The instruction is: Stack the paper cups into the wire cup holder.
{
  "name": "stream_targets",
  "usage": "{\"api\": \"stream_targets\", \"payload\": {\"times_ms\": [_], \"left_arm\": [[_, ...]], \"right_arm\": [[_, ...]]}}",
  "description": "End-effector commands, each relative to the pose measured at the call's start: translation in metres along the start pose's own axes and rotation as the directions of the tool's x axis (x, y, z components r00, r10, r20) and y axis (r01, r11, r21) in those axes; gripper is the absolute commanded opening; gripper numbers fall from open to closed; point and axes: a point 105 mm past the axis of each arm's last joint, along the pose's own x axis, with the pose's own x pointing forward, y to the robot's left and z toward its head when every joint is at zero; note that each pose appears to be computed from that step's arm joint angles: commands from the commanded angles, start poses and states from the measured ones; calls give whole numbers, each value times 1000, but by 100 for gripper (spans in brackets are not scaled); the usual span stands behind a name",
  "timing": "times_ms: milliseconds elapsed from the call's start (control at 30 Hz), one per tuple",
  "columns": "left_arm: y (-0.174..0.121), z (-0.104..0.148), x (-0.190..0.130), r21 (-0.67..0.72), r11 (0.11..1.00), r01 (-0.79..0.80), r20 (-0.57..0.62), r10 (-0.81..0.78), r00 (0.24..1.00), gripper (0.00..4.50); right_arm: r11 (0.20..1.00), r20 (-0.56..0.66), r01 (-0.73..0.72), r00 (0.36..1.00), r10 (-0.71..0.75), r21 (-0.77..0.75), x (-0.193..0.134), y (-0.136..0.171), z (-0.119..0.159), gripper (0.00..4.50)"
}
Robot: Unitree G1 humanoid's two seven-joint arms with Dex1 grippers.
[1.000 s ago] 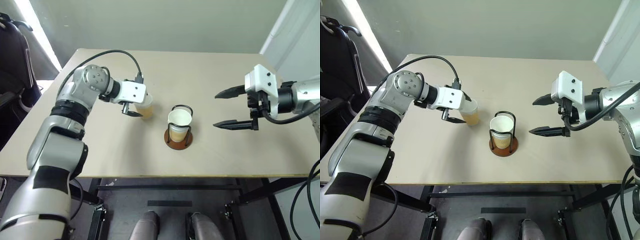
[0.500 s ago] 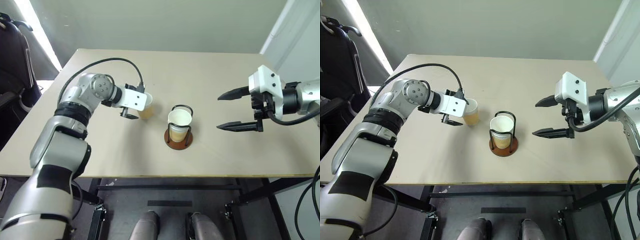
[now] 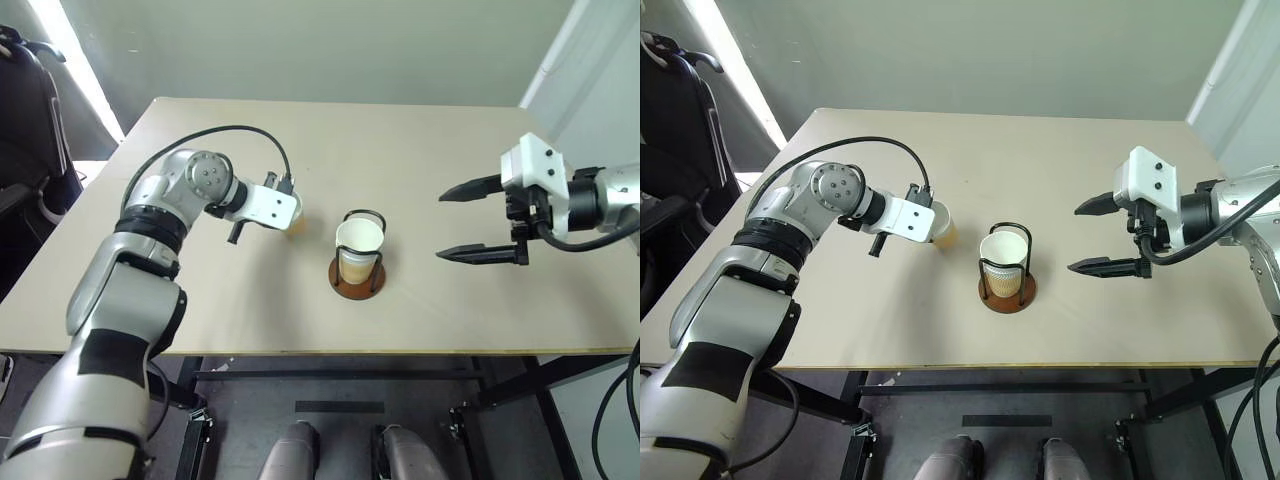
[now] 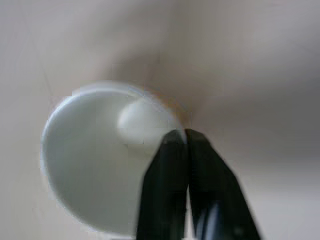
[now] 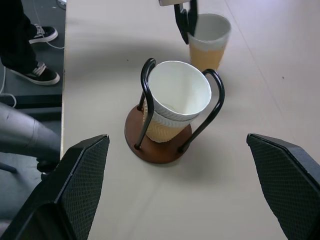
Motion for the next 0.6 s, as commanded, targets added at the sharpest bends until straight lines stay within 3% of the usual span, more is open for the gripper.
{"api": "stream_targets", "payload": {"times_ms": [33,233,400,600], "left_arm": [[19,10,-16,17,998,-59,36,58,998,3],[48,41,-37,-10,991,-137,180,137,974,3],[77,85,-64,-12,977,-213,353,204,913,3],[80,122,-84,11,984,-180,491,151,858,3]], "right_arm": [[998,7,57,998,-57,-41,-13,-6,8,450],[995,-24,86,996,-88,-53,-24,-12,1,450],[996,-51,84,995,-86,-43,-31,-14,-7,450],[995,-34,78,996,-80,-62,-26,-13,0,450]]}}
